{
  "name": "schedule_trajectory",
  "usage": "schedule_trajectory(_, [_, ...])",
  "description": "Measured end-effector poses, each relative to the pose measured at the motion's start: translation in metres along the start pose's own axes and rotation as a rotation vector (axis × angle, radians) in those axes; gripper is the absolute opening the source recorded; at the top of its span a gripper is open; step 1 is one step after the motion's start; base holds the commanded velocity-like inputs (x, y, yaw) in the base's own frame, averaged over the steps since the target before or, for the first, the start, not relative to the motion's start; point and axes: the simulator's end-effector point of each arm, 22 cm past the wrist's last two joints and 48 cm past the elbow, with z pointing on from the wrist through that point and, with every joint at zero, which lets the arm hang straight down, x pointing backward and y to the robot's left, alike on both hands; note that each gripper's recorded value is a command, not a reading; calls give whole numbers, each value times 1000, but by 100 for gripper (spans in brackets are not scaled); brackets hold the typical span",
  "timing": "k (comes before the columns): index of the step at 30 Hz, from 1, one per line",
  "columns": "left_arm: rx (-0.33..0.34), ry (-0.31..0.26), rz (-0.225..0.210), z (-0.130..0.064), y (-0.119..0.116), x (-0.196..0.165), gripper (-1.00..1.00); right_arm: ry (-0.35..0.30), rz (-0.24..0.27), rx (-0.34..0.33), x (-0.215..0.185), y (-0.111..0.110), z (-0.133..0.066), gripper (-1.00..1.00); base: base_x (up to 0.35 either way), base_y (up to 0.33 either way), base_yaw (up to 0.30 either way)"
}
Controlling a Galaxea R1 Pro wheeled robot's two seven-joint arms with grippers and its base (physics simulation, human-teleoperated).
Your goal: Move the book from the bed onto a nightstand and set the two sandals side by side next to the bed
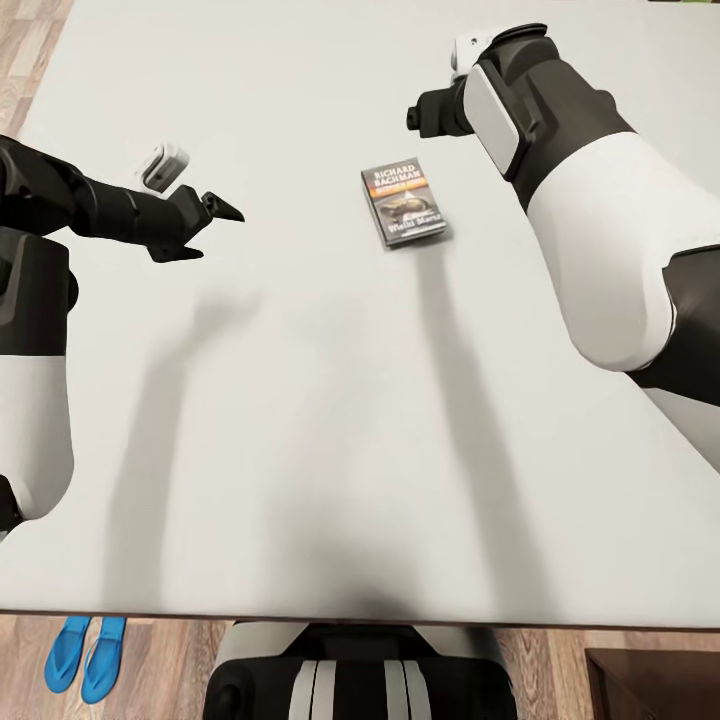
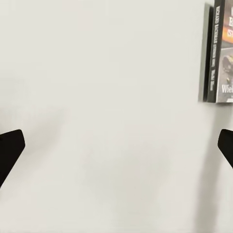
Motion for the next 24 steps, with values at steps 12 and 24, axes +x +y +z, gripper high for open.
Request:
schedule_trajectory(12, [-5,15,-6,11,8,6,100,16,3,-4,15,1,11,100,0,0,0])
schedule_trajectory(24, [22,26,-9,17,4,7,100,32,4,-4,30,2,22,100,0,0,0])
